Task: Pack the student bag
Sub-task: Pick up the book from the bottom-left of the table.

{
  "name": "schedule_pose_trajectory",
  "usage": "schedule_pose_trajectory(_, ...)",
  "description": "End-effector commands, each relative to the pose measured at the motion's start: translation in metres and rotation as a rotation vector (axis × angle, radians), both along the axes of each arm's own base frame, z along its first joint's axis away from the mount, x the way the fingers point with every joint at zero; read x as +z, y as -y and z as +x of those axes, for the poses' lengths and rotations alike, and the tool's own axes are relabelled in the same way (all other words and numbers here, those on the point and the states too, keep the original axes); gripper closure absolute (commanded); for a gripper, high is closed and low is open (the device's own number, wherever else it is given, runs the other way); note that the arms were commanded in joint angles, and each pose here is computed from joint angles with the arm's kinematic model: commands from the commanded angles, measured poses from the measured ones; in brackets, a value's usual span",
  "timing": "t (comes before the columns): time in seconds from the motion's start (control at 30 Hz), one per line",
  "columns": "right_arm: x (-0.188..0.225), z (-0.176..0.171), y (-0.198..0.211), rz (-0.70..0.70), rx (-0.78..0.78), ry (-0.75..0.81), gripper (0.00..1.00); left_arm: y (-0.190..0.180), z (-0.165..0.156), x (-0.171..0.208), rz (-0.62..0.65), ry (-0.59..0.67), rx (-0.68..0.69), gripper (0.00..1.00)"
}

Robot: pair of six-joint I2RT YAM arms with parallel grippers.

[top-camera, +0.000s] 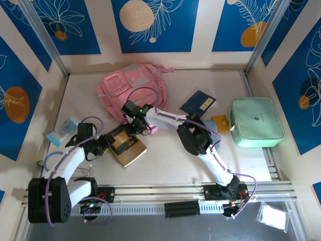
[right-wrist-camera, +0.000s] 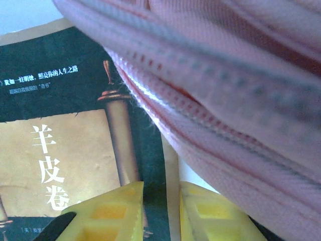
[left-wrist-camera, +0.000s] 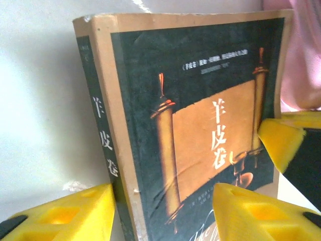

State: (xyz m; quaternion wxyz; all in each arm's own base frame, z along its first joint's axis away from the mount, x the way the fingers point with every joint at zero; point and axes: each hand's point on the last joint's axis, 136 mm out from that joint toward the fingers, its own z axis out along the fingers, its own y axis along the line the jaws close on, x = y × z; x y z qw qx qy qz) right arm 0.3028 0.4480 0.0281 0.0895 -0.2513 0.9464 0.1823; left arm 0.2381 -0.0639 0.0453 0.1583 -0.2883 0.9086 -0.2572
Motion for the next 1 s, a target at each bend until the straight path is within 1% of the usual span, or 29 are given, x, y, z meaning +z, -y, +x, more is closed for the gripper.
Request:
schedule_pose_trajectory(0.0,-0.064,-0.013,0.033,-0.175,-0.039,-0.083,0.79,-0.004,0.0,-0.009,0.0,-0.02,0.05,0.45)
schedule_pose_trajectory(0.13,-0.065,-0.013,0.033,-0.171,-0.04,-0.089,0.8,0.002,0.002,-0.013,-0.051,-0.025,0.057,0.44)
schedule_pose_trajectory(0.23,-0.066,-0.014,0.033,-0.17,-0.04,-0.092,0.8,0.0,-0.001,-0.019,-0.044,-0.055,0.069,0.44)
schedule_pose_trajectory(0.4,-0.065,-0.014,0.033,-0.168,-0.04,-0.092,0.8,0.007,0.003,-0.016,-0.09,-0.031,0.056,0.45)
schedule_pose_trajectory(0.5,-0.065,-0.014,0.033,-0.167,-0.039,-0.095,0.8,0.012,0.009,-0.008,-0.117,0.013,0.036,0.48)
schedule_pose_trajectory(0.7,-0.065,-0.016,0.031,-0.162,-0.031,-0.097,0.8,0.02,0.021,0.024,-0.152,0.14,-0.012,0.56)
schedule_pose_trajectory(0.8,-0.066,-0.017,0.031,-0.161,-0.029,-0.099,0.8,0.023,0.024,0.034,-0.169,0.178,-0.028,0.58)
schedule_pose_trajectory(0.87,-0.067,-0.017,0.03,-0.16,-0.024,-0.101,0.8,0.024,0.025,0.034,-0.177,0.18,-0.03,0.6)
schedule_pose_trajectory(0.97,-0.066,-0.019,0.029,-0.158,-0.019,-0.103,0.8,0.025,0.026,0.029,-0.178,0.153,-0.035,0.68)
